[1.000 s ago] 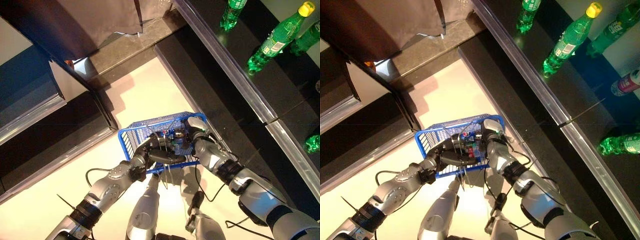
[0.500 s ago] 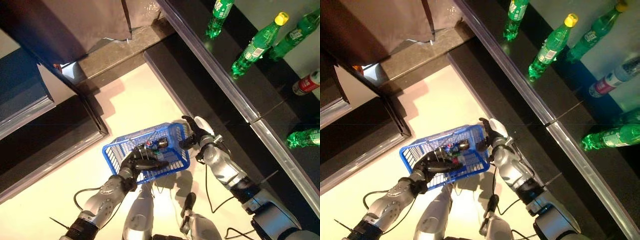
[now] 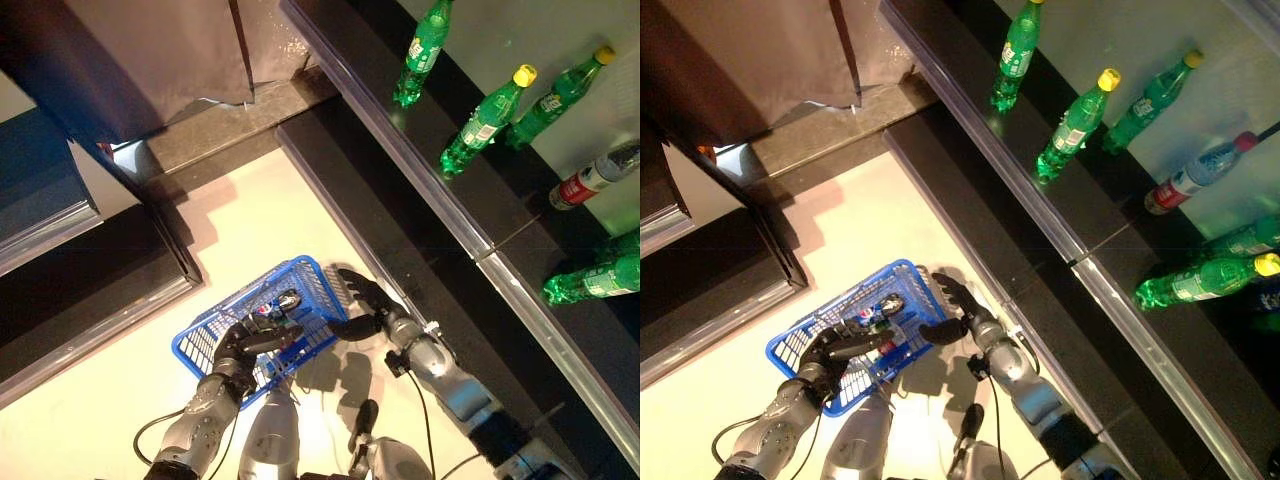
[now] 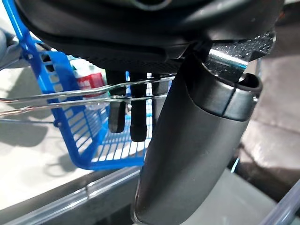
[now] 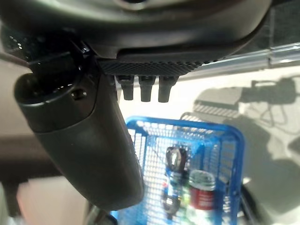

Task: Pick up the drink and place into the basket.

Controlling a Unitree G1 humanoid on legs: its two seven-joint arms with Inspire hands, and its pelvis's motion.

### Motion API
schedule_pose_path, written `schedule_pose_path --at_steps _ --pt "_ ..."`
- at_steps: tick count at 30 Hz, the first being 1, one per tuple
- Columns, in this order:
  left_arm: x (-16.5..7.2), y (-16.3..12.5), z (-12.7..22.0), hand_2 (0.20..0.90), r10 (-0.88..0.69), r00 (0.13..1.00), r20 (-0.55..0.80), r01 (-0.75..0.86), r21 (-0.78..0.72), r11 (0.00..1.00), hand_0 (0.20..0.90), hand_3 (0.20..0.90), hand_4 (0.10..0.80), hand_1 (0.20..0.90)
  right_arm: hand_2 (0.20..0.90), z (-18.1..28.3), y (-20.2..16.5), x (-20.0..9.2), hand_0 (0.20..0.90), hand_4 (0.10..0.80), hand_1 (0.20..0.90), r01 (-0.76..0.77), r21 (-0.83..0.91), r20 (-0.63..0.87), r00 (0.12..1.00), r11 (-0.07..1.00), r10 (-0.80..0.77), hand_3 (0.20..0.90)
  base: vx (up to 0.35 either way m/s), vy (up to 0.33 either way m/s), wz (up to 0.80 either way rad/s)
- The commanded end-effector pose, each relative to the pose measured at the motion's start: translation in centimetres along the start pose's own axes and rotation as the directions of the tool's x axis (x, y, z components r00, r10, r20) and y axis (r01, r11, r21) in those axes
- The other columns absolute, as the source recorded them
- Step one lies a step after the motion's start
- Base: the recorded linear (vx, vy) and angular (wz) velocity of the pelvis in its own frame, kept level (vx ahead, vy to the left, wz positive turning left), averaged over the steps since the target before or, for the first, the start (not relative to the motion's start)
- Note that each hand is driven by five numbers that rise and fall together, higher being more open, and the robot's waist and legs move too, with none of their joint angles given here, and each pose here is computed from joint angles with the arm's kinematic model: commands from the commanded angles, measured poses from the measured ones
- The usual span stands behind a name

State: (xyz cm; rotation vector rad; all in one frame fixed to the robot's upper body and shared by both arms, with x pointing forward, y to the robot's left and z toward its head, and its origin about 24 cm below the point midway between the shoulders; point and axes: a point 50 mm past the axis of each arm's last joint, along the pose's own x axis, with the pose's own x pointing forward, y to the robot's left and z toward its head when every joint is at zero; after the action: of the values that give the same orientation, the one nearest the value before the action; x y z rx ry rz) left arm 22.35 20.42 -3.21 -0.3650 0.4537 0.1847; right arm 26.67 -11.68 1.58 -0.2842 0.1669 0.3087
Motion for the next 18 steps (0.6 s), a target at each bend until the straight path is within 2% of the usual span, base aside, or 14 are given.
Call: schedule_pose_path --at_steps 1,5,10,18 --pt "-1.2 -1.0 3.4 0.3 -0.068 0.939 0.338 0.093 -0.057 0.994 0.3 0.2 0.1 0.3 0.9 -2.7 -0.5 -2.5 0.9 0.8 0.9 0.064 0.127 -0.008 0.998 0.99 -0.064 0.9 -0.003 0.035 -0.23" --pt "-1.7 1.6 0.8 0.3 0.019 0.959 0.284 0.004 -0.081 0.997 0.3 0.2 0.1 0.3 0.9 -5.8 -0.9 -4.5 0.9 0.8 0.9 0.098 0.173 -0.098 0.992 0.98 -0.082 0.9 0.006 0.016 -0.06" --pt "-2.1 4.8 -3.9 0.3 0.178 0.976 0.123 -0.163 -0.127 0.978 0.3 0.2 0.1 0.3 0.9 -10.6 -0.5 -6.9 0.9 0.8 0.9 0.204 0.329 -0.313 0.945 0.922 -0.098 0.9 0.023 0.022 -0.16" --pt "-3.0 6.9 -8.5 0.3 0.297 0.953 -0.067 -0.301 -0.07 0.951 0.3 0.2 0.1 0.3 0.9 -16.0 0.1 -9.8 0.9 0.8 0.9 0.289 0.258 -0.558 0.823 0.922 -0.102 0.9 0.01 0.007 -0.05"
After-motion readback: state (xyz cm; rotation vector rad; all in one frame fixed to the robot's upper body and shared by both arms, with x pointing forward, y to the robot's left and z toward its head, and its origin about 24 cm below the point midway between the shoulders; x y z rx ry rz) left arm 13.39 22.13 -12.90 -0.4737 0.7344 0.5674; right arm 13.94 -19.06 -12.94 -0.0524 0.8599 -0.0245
